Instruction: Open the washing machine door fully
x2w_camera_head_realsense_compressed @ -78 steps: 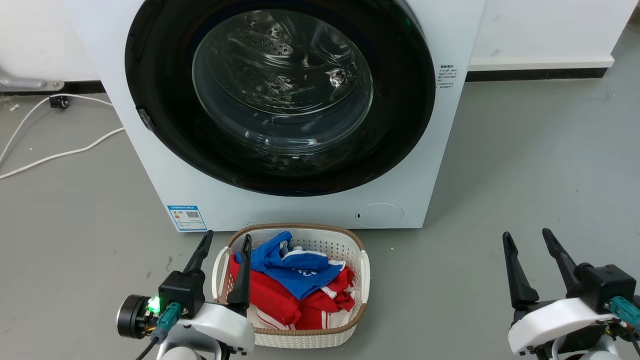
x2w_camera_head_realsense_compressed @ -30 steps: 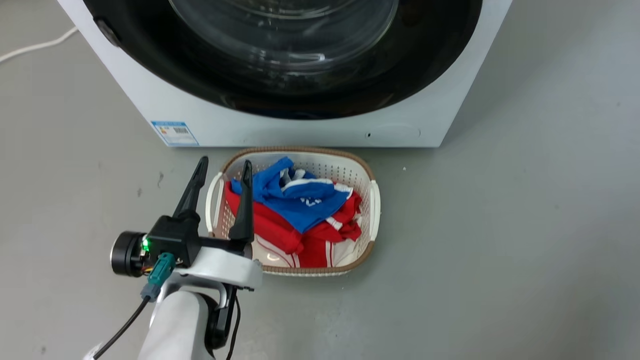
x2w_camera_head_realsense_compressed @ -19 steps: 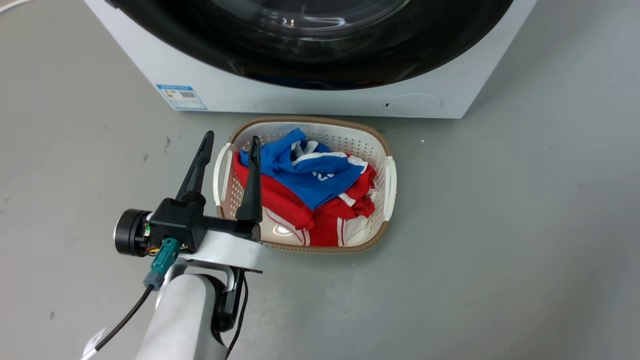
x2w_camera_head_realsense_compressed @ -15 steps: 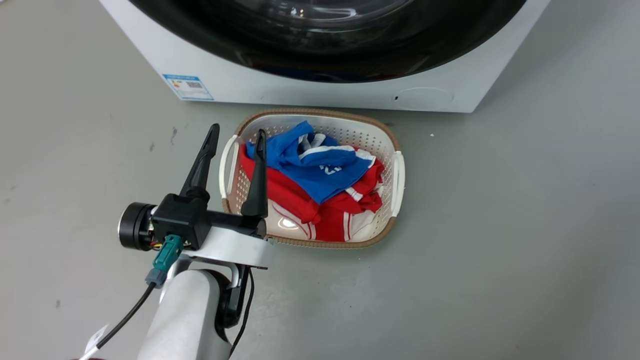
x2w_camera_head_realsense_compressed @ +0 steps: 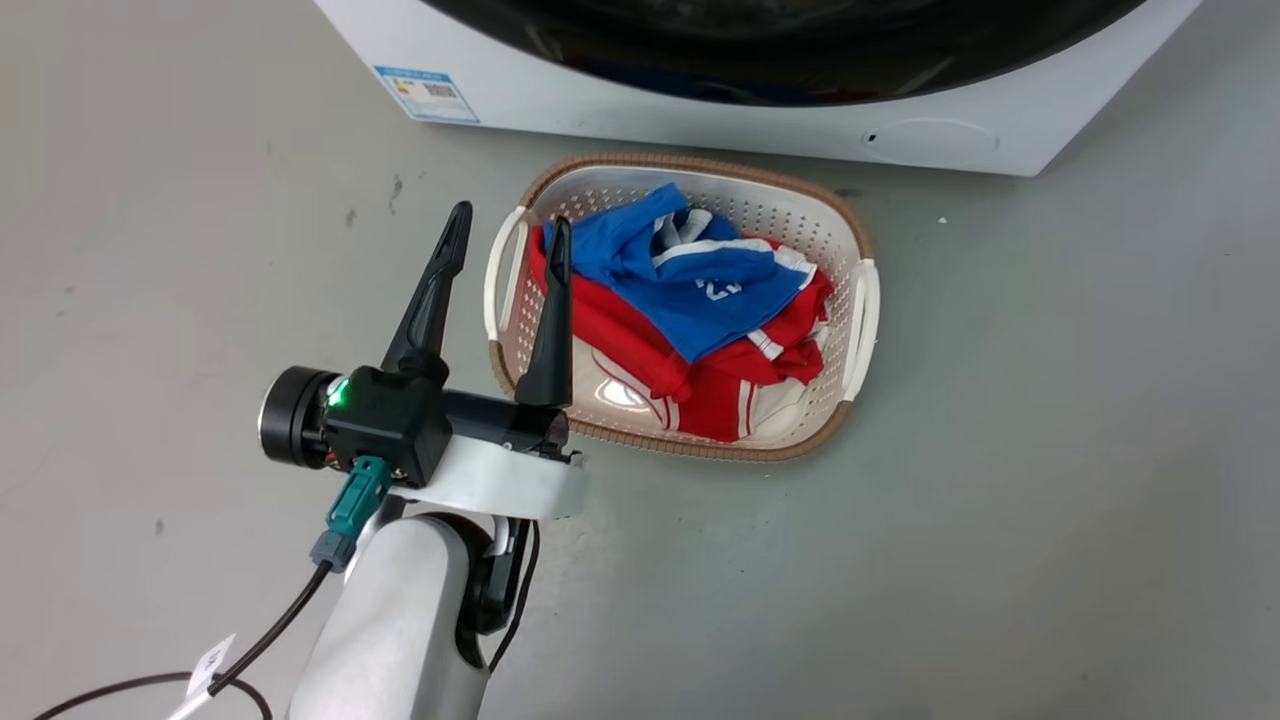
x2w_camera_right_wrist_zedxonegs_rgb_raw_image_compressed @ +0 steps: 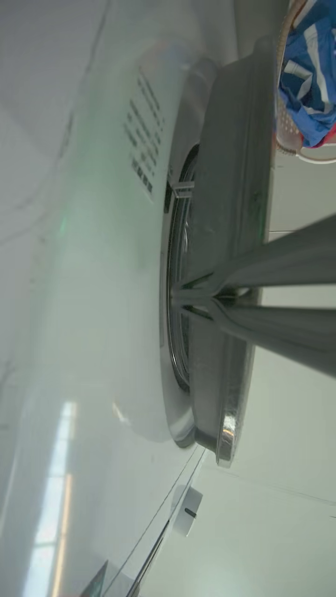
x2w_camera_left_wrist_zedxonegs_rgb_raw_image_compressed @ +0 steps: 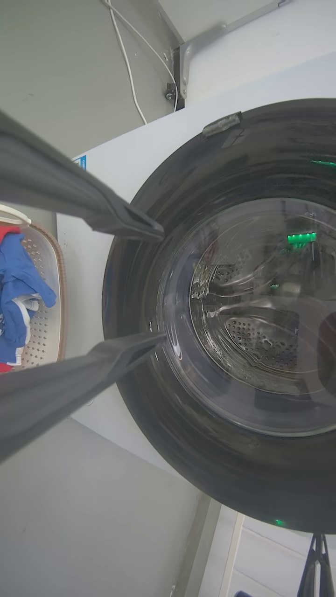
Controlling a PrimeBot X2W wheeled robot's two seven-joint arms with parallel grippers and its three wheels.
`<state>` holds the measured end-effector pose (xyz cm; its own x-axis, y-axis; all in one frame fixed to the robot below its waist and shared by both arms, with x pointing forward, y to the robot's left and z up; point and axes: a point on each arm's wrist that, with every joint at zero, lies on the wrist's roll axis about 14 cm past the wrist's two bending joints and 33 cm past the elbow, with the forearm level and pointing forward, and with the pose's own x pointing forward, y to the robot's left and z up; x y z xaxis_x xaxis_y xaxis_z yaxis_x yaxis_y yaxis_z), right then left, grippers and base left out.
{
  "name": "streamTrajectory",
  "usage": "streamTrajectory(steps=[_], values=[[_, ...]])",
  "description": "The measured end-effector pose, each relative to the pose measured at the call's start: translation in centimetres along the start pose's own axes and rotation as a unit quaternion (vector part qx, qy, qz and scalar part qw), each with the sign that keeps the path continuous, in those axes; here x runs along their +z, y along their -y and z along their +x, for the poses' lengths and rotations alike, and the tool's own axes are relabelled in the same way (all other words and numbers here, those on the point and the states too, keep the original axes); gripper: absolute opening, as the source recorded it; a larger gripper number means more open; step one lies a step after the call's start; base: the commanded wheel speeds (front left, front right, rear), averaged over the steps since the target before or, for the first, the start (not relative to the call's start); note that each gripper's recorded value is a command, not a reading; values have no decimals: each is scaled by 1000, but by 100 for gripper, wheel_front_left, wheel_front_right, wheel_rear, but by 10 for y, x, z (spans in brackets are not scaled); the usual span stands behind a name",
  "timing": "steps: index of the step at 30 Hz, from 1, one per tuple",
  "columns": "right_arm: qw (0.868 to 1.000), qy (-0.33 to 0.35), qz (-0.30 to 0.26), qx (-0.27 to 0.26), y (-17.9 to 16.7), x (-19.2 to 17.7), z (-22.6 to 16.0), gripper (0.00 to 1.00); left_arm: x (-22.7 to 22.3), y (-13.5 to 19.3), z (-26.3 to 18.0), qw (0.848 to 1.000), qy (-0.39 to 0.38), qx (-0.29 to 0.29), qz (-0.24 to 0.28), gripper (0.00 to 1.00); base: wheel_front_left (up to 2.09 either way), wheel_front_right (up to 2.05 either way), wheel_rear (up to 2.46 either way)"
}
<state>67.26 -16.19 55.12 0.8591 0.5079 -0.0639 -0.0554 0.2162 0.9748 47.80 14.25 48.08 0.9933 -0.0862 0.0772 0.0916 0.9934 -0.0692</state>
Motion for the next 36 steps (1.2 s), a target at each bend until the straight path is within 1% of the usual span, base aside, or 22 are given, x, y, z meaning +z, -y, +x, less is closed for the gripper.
streamTrajectory(steps=[6, 11, 16, 22, 30, 36], values=[[998, -48, -20, -36, 20, -21, 24, 0, -3, -2, 3, 1000, -1, 6, -4, 100, 0, 0, 0], [997, -64, -20, -47, 29, -26, 36, 0, -7, -5, 7, 1000, -2, 14, -5, 100, 0, 0, 0], [993, -99, -21, -55, 34, -35, 43, 0, -13, -5, 9, 1000, -6, 16, -5, 100, 0, 0, 0], [986, -147, -35, -75, 40, -48, 39, 0, -12, -3, 12, 1000, -4, 13, -9, 100, 0, 0, 0], [976, -197, -52, -82, 29, -64, 22, 0, -2, 3, 11, 1000, 5, 5, -11, 100, 0, 0, 0], [966, -237, -67, -80, 18, -88, 2, 0, 6, 7, 2, 1000, 7, -1, -12, 100, 0, 0, 0]])
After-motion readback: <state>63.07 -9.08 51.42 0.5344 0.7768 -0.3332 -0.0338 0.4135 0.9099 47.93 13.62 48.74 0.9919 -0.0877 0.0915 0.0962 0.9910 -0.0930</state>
